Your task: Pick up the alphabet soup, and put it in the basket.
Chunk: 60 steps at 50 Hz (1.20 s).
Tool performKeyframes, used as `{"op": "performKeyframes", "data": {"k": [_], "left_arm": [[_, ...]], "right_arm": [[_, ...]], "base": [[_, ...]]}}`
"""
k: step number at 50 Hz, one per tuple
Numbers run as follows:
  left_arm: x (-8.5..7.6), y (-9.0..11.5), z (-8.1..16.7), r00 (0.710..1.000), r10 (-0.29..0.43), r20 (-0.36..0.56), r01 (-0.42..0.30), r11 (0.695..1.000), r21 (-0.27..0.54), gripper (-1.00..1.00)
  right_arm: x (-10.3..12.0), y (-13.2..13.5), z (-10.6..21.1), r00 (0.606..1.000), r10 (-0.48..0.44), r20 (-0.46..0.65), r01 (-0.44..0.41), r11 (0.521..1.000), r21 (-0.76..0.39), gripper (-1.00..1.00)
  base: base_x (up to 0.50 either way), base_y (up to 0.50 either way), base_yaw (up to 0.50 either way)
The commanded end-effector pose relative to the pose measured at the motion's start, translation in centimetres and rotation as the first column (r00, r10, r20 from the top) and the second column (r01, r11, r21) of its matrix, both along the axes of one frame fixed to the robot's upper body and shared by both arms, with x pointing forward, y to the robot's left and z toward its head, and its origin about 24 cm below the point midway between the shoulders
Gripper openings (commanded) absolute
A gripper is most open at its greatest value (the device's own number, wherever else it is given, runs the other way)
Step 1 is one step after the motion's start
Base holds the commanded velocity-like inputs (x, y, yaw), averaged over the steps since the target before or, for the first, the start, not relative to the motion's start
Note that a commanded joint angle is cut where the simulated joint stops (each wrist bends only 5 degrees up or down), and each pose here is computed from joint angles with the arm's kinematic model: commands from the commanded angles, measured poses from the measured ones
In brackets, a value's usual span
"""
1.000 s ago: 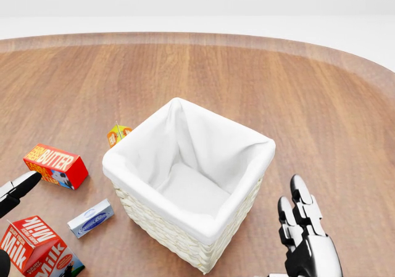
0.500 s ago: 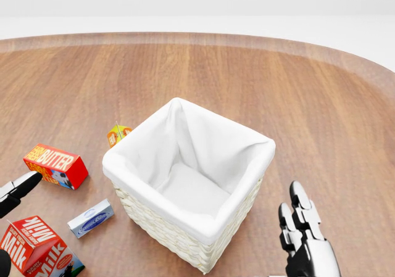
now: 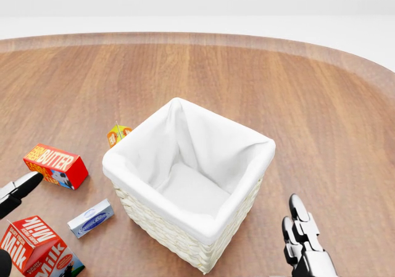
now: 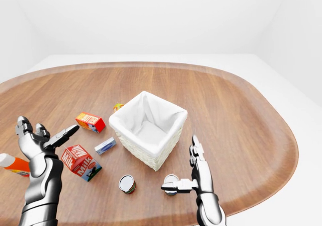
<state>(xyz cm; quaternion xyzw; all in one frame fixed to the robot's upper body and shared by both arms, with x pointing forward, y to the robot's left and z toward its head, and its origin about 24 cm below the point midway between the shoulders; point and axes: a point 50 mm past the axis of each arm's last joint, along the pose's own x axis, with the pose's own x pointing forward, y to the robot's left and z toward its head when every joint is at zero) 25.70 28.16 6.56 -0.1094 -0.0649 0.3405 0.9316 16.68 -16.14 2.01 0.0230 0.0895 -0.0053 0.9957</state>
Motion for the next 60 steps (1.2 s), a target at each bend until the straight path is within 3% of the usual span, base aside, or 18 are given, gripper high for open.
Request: {"op": "performKeyframes", "data": {"k": [1,20,60], "left_arm": [[0.0,0.0,0.0,1.000,-0.001,-0.001,0.001,1.000,-0.002,1.00],[-0.1,-0.1,0.1,1.000,-0.002,0.006,0.002,1.000,0.001,1.00],[-0.1,-0.2,-0.1,1.000,-0.011,-0.001,0.011,1.000,0.005,1.00]], "right_arm": [[-0.3,0.1,-1.0,0.999,0.016,-0.043,-0.018,0.998,-0.065,1.00],[-0.8,0.2,-2.8,0.988,0.075,-0.132,-0.089,0.991,-0.103,1.00],[-0.2,0.4,-6.6,0.960,0.068,-0.273,-0.126,0.971,-0.202,1.00]], "base": [[0.00,0.00,0.00],[0.00,0.00,0.00],[0.00,0.00,0.00]]}}
